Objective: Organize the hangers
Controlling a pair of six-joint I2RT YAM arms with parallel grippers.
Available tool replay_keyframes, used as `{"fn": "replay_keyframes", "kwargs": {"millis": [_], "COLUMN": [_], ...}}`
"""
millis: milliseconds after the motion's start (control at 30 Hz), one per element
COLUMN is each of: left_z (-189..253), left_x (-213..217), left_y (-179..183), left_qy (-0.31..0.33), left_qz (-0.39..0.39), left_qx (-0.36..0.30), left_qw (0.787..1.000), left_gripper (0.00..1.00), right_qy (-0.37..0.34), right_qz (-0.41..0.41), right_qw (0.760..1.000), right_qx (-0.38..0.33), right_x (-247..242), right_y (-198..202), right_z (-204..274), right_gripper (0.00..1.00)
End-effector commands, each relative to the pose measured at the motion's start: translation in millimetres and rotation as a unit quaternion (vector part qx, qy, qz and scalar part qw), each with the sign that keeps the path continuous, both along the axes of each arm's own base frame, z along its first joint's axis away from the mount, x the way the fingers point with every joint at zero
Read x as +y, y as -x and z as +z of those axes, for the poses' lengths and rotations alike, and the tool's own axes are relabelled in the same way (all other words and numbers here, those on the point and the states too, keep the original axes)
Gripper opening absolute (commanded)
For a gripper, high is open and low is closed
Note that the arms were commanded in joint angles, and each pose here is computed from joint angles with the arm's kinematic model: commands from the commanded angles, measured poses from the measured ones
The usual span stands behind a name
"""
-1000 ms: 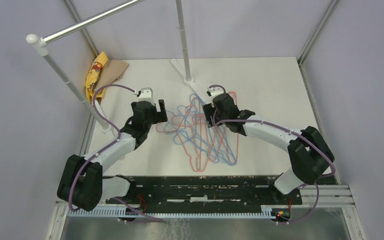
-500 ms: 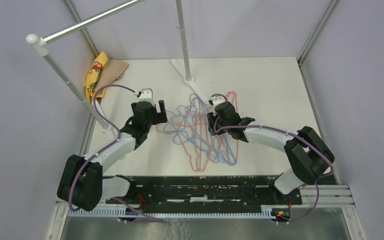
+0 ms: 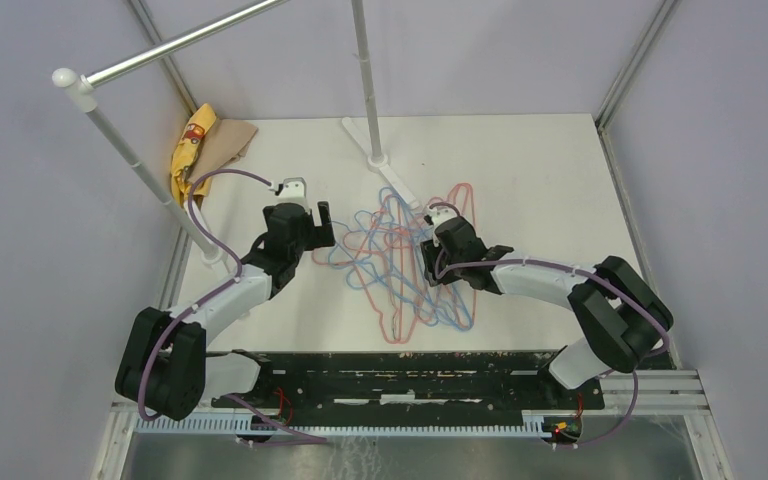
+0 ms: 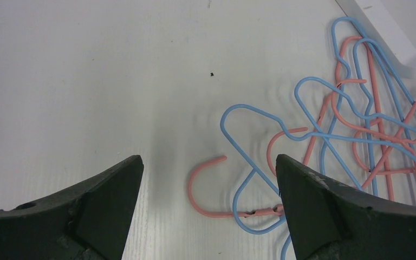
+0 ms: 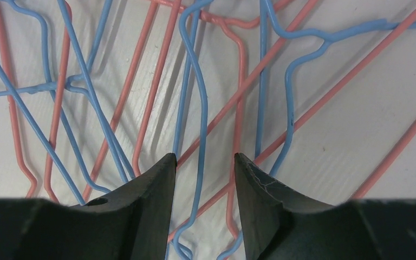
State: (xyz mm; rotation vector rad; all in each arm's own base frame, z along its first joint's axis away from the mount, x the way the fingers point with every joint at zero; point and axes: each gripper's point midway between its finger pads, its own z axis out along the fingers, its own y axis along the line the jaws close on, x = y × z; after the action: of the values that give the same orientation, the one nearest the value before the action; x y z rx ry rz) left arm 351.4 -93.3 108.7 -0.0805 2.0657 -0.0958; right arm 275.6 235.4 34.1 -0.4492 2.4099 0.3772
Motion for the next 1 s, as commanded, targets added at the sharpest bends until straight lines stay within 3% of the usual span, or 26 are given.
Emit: {"fn": "replay_keyframes", "kwargs": {"millis": [0,200,400,567,967], "left_z": [6.7,6.8,10.1,12.5,26.3], "left_x": [-2.1,-1.9,-1.3,-0.2,-5.0], "left_y": [-4.3,-3.7,-2.7,-2.2,-0.4], "left_qy": [0.017,0.016,0.017,0.017,0.039], "left_qz": [0.012,0.012,0.012,0.015,0.012], "left_qx": [-0.010,-0.009,-0.012,-0.013,-0.020], "left_qw": [1.000,1.000,1.000,1.000,0.999], "left_gripper": [0.99,0.99,0.99,0.99,0.99], "right_qy": [-0.022,-0.023,-0.025,-0.030,-0.078], "right_qz": [-0.004,-0.005,-0.002,0.000,0.007], "right_qw": [1.000,1.000,1.000,1.000,0.994], "right_qx": [-0.015,-0.012,-0.006,-0.010,-0.080], "right_x": [2.9,3.4,5.3,7.2,0.9], "right_y": [0.1,0.9,1.6,0.6,5.7], "right_z": [11.3,6.5,2.7,10.7,95.5], "right_gripper": [0.51,0.46,0.34,0.01,0.01]}}
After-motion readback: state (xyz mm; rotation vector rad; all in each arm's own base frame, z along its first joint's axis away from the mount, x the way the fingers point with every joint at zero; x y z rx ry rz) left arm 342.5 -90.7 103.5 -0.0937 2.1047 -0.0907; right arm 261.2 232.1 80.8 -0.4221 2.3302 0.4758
